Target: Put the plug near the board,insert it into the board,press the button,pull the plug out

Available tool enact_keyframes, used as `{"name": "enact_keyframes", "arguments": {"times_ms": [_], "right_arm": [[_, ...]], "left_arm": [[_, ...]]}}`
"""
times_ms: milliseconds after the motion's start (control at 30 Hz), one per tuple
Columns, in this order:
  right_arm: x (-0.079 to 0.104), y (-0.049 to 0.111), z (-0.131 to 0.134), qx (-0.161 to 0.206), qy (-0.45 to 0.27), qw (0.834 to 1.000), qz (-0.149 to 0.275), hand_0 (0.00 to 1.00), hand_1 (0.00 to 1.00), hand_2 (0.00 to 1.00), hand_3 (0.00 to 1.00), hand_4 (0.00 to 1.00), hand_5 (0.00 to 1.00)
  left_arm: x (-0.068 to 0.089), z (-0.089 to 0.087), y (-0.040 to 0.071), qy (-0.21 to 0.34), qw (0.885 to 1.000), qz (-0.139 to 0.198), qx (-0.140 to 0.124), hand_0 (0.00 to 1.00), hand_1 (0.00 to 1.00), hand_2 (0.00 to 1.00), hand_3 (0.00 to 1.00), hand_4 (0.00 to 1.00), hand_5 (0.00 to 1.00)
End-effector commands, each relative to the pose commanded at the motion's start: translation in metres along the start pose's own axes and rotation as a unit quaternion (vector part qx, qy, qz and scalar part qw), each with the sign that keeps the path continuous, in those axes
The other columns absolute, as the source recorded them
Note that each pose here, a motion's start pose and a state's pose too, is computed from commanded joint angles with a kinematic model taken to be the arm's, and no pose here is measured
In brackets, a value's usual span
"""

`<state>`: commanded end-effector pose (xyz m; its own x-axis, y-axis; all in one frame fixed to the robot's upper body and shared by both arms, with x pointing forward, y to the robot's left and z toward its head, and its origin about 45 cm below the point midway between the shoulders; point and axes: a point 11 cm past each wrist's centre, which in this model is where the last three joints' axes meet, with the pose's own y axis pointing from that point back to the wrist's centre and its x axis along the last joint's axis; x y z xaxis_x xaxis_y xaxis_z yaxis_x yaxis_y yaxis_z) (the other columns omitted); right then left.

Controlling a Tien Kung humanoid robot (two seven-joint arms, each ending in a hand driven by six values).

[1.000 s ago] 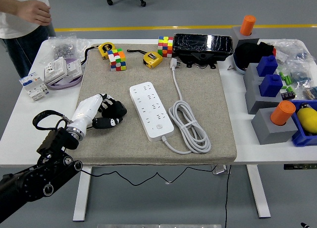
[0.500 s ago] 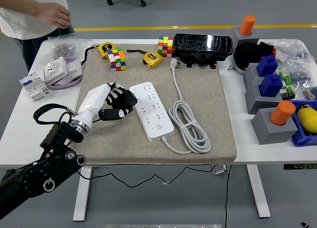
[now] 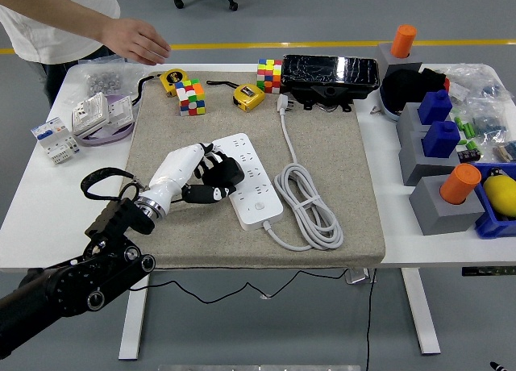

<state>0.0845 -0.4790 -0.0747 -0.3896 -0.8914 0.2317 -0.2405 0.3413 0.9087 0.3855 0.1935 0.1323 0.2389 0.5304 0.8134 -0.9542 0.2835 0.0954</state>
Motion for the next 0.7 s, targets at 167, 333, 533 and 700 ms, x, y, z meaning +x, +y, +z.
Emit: {"name": "enact_keyframes", "arguments": {"times_ms": [167, 333, 533, 700], "right_arm": [[0.0, 0.0, -0.002, 0.002, 0.002, 1.0, 0.0, 0.54, 0.643, 0.66, 0.557, 0.895, 0.418], [0.001, 0.0, -0.001, 0.001, 0.003, 1.0, 0.001, 0.54, 0.641, 0.659, 0.557, 0.895, 0.418], [0.002, 0.0, 0.001, -0.001, 0.004, 1.0, 0.002, 0.54, 0.641, 0.659, 0.557, 0.895, 0.419], [0.001, 0.0, 0.002, -0.002, 0.002, 1.0, 0.001, 0.54, 0.643, 0.659, 0.557, 0.895, 0.418]], "left_arm": [[-0.002, 0.0, -0.002, -0.005, 1.0, 0.002, 0.003, 0.321, 0.329, 0.414, 0.513, 0.588, 0.002], [-0.001, -0.003, -0.002, -0.008, 1.0, 0.006, 0.009, 0.322, 0.33, 0.416, 0.513, 0.588, 0.002], [0.002, -0.009, -0.001, -0.011, 1.0, 0.008, 0.014, 0.323, 0.33, 0.416, 0.513, 0.588, 0.002], [0.0, -0.011, 0.001, -0.011, 1.0, 0.005, 0.018, 0.323, 0.329, 0.417, 0.514, 0.588, 0.002]]}}
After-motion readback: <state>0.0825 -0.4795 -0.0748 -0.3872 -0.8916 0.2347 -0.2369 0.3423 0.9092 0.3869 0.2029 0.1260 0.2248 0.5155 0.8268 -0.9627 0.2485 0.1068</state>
